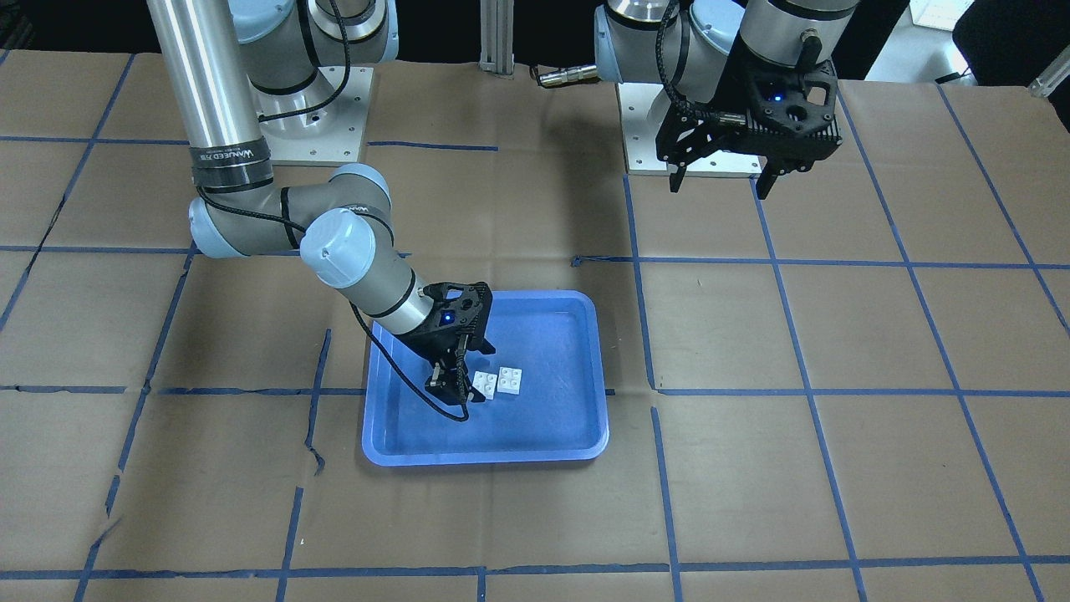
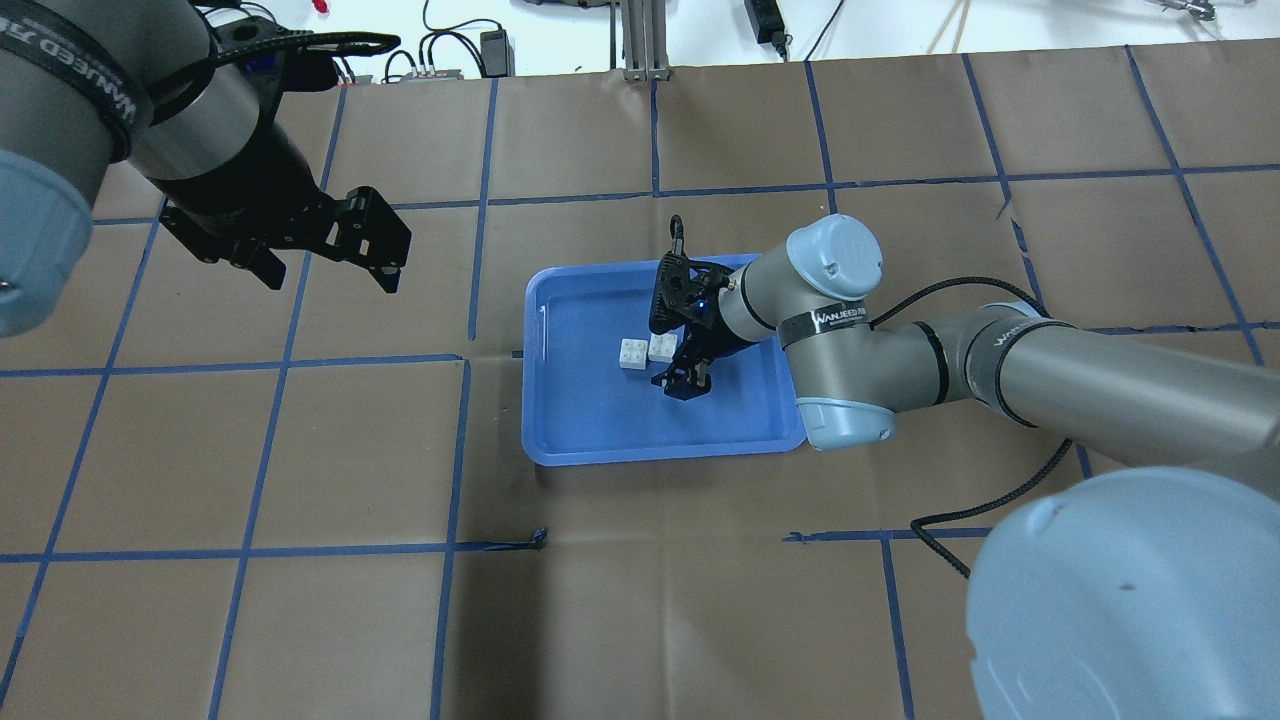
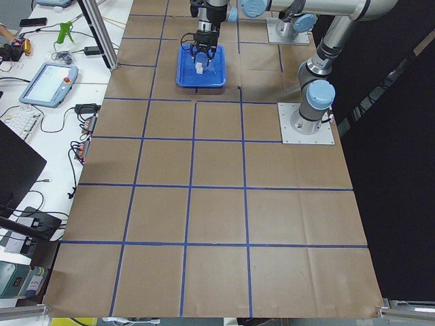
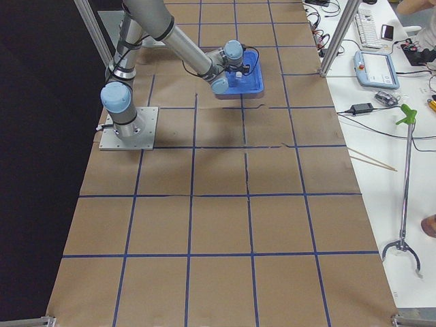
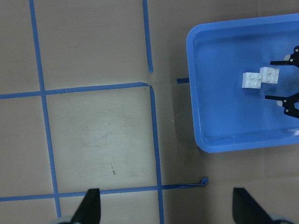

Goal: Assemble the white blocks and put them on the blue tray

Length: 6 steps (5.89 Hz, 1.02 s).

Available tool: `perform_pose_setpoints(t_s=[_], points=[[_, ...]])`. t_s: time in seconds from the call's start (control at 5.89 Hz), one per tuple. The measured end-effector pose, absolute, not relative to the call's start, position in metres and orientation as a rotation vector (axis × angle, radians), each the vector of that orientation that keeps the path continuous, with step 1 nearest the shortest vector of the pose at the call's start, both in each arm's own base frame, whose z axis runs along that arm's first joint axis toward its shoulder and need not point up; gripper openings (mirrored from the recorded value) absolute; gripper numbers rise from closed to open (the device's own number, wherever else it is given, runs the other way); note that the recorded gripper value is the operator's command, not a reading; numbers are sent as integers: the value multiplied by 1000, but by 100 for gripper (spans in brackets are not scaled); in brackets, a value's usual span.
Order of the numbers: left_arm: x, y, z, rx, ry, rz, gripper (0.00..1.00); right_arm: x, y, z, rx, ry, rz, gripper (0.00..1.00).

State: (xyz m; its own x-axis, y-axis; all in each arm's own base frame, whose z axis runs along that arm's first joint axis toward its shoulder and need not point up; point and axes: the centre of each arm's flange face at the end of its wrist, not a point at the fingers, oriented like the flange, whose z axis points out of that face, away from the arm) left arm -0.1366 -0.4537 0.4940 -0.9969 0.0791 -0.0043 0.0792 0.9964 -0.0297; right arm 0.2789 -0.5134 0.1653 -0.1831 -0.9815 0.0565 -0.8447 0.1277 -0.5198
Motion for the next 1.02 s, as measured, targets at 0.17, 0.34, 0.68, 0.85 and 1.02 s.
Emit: perform_pose_setpoints(t_s=[0.17,0.34,0.68,0.85,1.02], points=[[-135,-454,492,126,3135,-29,99,278,-513,175,-1752,2139,-638,100],[-131,-453,494,115,3134,-31,99,275,-513,192,-1719,2187,-599,100],[-110,-455,499,49,3134,-43,99,262,-516,258,-1512,2432,-439,100],[-104,-453,498,30,3137,-32,99,251,-515,296,-1321,2602,-328,100],[-104,-447,501,31,3139,-31,99,240,-511,327,-1099,2754,-220,100]])
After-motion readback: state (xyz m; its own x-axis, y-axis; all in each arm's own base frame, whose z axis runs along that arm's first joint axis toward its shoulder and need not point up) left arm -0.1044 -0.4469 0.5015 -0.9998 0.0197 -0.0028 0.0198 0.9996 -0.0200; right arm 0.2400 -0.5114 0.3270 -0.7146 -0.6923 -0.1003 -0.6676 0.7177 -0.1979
